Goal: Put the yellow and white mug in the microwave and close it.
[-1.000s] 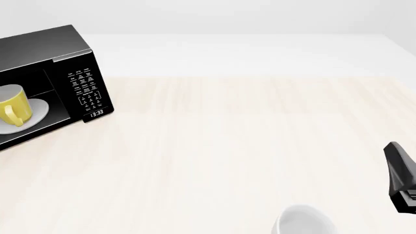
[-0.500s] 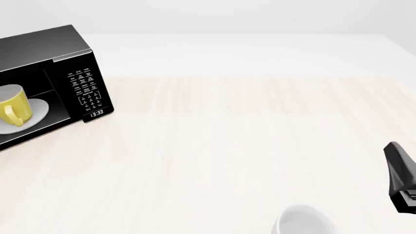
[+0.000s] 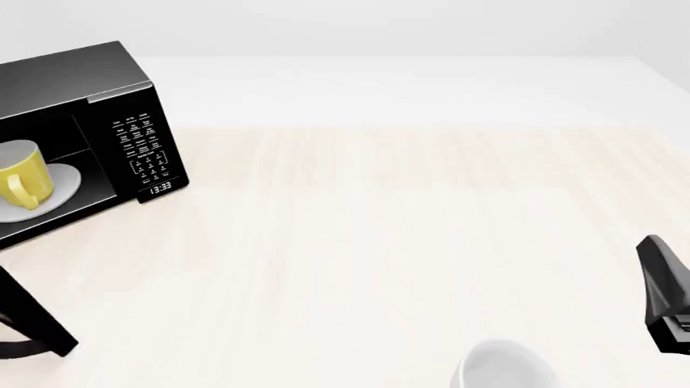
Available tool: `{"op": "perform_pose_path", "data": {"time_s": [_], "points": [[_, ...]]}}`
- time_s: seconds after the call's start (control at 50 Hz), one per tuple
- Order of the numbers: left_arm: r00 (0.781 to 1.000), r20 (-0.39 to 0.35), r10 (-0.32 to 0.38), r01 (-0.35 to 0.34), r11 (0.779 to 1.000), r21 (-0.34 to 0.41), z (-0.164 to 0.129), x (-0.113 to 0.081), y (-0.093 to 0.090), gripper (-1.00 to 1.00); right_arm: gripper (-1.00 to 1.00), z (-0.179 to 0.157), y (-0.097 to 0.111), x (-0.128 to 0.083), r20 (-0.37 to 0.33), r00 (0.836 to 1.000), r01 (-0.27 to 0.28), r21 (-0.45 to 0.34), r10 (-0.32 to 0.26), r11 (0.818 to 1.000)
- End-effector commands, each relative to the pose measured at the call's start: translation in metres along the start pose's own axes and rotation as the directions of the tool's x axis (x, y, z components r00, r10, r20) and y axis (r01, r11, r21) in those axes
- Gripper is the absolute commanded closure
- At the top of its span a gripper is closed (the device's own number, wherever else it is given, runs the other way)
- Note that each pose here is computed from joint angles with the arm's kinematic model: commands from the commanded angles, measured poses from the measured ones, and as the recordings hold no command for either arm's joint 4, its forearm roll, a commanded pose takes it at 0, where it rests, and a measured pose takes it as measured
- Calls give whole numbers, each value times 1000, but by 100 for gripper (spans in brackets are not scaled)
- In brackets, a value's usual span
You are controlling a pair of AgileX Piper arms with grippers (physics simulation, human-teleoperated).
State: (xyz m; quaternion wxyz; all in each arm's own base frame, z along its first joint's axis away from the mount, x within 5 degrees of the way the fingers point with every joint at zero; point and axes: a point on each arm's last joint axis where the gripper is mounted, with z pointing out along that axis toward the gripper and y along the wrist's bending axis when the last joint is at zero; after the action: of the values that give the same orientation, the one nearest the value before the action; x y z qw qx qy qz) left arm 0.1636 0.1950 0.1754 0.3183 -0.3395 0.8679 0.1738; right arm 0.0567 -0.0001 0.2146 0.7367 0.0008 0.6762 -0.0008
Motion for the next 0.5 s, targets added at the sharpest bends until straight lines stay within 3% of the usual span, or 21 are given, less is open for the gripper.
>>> {"op": "perform_pose_path", "data": {"time_s": [0.02,0.5], "points": [[999,27,18,-19,999,47,-10,-6,-18,-100,-100,0,0,0,0,1000,0,-1,0,1000],[997,71,31,-38,994,103,-18,-14,-38,-100,-100,0,0,0,0,1000,0,0,0,1000]]}}
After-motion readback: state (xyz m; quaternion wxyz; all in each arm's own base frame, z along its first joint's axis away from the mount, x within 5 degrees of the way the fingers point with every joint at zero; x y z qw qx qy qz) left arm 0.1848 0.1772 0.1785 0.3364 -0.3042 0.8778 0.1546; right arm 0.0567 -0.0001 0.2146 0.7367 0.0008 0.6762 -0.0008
